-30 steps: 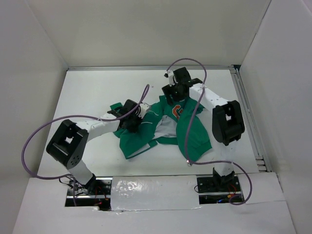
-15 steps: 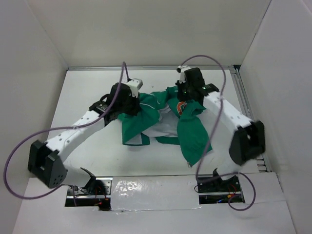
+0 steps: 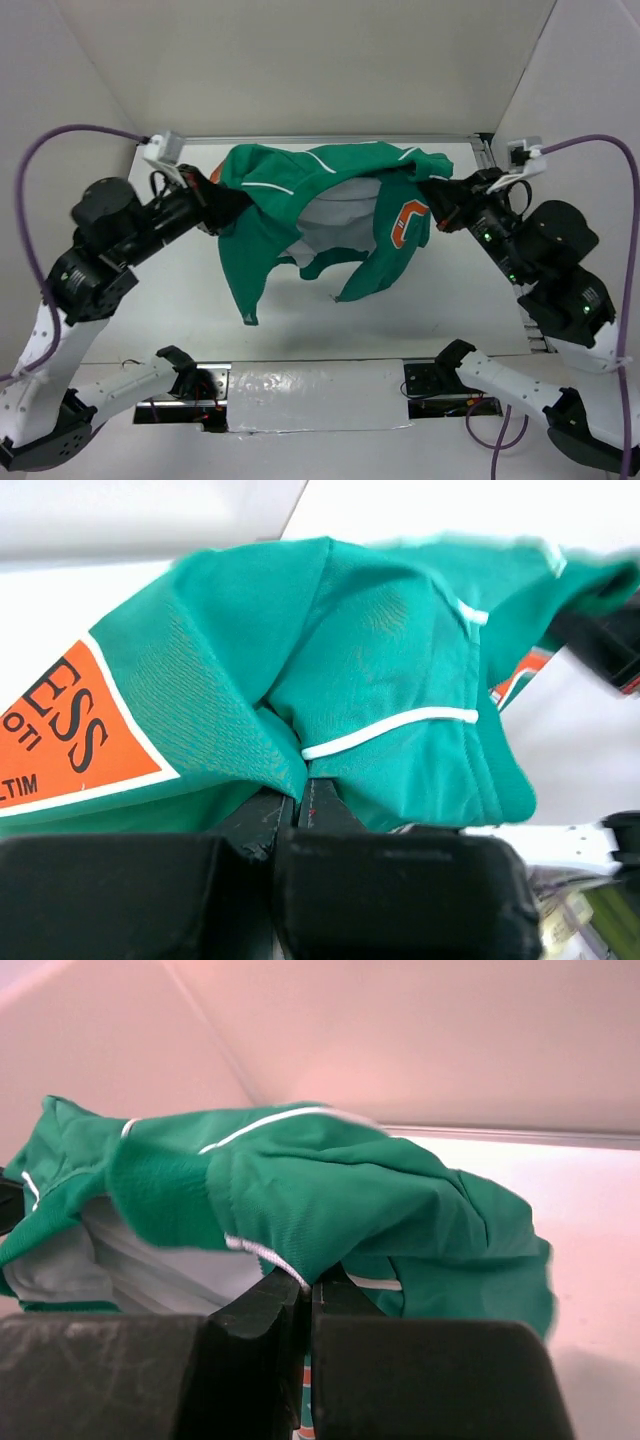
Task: Zip up the jacket
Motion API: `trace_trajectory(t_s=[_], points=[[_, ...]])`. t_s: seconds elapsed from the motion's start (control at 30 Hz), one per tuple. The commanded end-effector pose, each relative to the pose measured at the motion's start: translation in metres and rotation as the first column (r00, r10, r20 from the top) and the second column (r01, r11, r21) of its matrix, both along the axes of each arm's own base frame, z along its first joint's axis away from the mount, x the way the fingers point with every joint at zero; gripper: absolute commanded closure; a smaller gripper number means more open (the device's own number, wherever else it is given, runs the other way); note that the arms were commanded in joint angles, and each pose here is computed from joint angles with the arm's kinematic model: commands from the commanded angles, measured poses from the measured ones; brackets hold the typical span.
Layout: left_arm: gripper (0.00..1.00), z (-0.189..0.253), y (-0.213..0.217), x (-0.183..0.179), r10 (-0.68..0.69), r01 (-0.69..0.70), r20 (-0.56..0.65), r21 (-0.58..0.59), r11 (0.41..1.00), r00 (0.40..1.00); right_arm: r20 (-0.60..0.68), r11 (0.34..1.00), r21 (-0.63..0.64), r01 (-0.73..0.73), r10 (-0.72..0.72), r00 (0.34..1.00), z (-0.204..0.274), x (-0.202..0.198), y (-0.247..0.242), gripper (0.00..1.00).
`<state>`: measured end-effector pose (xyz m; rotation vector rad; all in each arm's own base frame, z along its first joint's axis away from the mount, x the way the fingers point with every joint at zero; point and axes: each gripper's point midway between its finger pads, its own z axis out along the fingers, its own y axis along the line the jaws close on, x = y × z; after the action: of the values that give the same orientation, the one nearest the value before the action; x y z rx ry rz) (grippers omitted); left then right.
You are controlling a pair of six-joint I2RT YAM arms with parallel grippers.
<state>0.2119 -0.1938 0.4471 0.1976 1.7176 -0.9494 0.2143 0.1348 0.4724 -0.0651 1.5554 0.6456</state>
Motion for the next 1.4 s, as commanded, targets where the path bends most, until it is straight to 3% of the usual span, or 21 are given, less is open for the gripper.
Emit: trace_trajectory(t_s=[0.0,0.17,0.3,0.37,0.43,0.47,0.5,0.53,0.57,0.6,0.63,0.67,0.7,0.73,0.8,0.87,0.9,0.93,1.1,1.3,1.37], points=[[1.0,0.026,0.012,-0.009,0.059,-0.062,-0.032,-0.11,0.992,0.998,-0.046,0.997,0.071,0.005,-0.002,0.999,0.014,-0.009,-0.001,1.0],[1.0,-0.005,0.002,0.028,0.148,-0.162,-0.192,-0.061,0.985,0.97,-0.186,0.99,-0.006,0.142,-0.14,0.972,-0.012,0.036,0.006,1.0],[0.99,-0.103,-0.013,0.102,0.313,-0.283,-0.453,0.135,0.95,0.835,-0.35,0.974,-0.097,0.204,-0.225,0.909,-0.079,0.099,0.017,1.0],[1.0,-0.162,-0.018,0.137,0.357,-0.29,-0.579,0.209,0.934,0.733,-0.446,0.962,-0.137,0.234,-0.271,0.853,-0.13,0.145,0.013,1.0],[1.0,-0.191,-0.017,0.168,0.349,-0.274,-0.628,0.218,0.937,0.695,-0.549,0.968,-0.163,0.189,-0.249,0.798,-0.184,0.185,0.021,1.0],[1.0,-0.233,-0.021,0.19,0.367,-0.253,-0.683,0.265,0.93,0.632,-0.56,0.97,-0.157,0.187,-0.244,0.792,-0.194,0.205,0.017,1.0],[0.92,-0.225,-0.023,0.215,0.352,-0.255,-0.68,0.243,0.936,0.643,-0.574,0.976,-0.172,0.134,-0.21,0.792,-0.209,0.22,0.023,0.98],[0.66,-0.265,-0.031,0.231,0.344,-0.198,-0.735,0.281,0.939,0.585,-0.614,0.974,-0.195,0.12,-0.216,0.759,-0.237,0.247,0.027,0.85],[0.56,-0.278,-0.029,0.23,0.367,-0.177,-0.767,0.323,0.93,0.526,-0.628,0.97,-0.209,0.125,-0.232,0.743,-0.246,0.26,0.022,0.76],[0.47,-0.251,-0.033,0.253,0.356,-0.189,-0.731,0.305,0.934,0.582,-0.618,0.978,-0.185,0.095,-0.191,0.762,-0.232,0.273,0.029,0.64],[0.3,-0.254,-0.032,0.258,0.371,-0.186,-0.735,0.325,0.927,0.567,-0.669,0.976,-0.206,0.065,-0.189,0.719,-0.258,0.275,0.03,0.54],[0.24,-0.26,-0.03,0.26,0.388,-0.176,-0.749,0.35,0.92,0.537,-0.671,0.981,-0.19,0.043,-0.162,0.724,-0.256,0.275,0.035,0.31],[0.01,-0.254,-0.028,0.258,0.385,-0.168,-0.736,0.354,0.92,0.557,-0.658,0.983,-0.18,0.027,-0.141,0.739,-0.255,0.27,0.038,0.11],[0.01,-0.265,-0.026,0.253,0.381,-0.148,-0.731,0.364,0.92,0.566,-0.674,0.98,-0.2,0.015,-0.148,0.723,-0.27,0.257,0.039,0.0],[0.01,-0.236,-0.027,0.234,0.316,-0.132,-0.699,0.305,0.943,0.642,-0.622,0.973,-0.224,0.059,-0.189,0.76,-0.25,0.241,0.033,0.0],[0.01,-0.263,-0.022,0.209,0.292,-0.103,-0.71,0.297,0.949,0.641,-0.629,0.972,-0.232,0.04,-0.181,0.756,-0.253,0.208,0.036,0.0],[0.01,-0.24,-0.017,0.194,0.271,-0.115,-0.677,0.267,0.957,0.684,-0.637,0.975,-0.219,0.035,-0.17,0.752,-0.256,0.197,0.039,0.0],[0.01,-0.267,-0.008,0.175,0.294,-0.118,-0.706,0.288,0.95,0.645,-0.66,0.977,-0.212,-0.004,-0.141,0.738,-0.269,0.167,0.043,0.0],[0.01,-0.298,0.025,0.112,0.389,-0.185,-0.736,0.346,0.92,0.554,-0.728,0.989,-0.144,-0.024,-0.089,0.679,-0.311,0.089,0.06,0.0],[0.01,-0.356,0.044,0.067,0.534,-0.167,-0.777,0.508,0.845,0.333,-0.822,0.988,-0.156,0.01,-0.136,0.553,-0.375,0.019,0.048,0.0],[0.02,-0.37,0.039,0.064,0.513,-0.126,-0.791,0.502,0.856,0.334,-0.846,0.99,-0.14,0.007,-0.123,0.519,-0.396,0.009,0.047,0.0]])
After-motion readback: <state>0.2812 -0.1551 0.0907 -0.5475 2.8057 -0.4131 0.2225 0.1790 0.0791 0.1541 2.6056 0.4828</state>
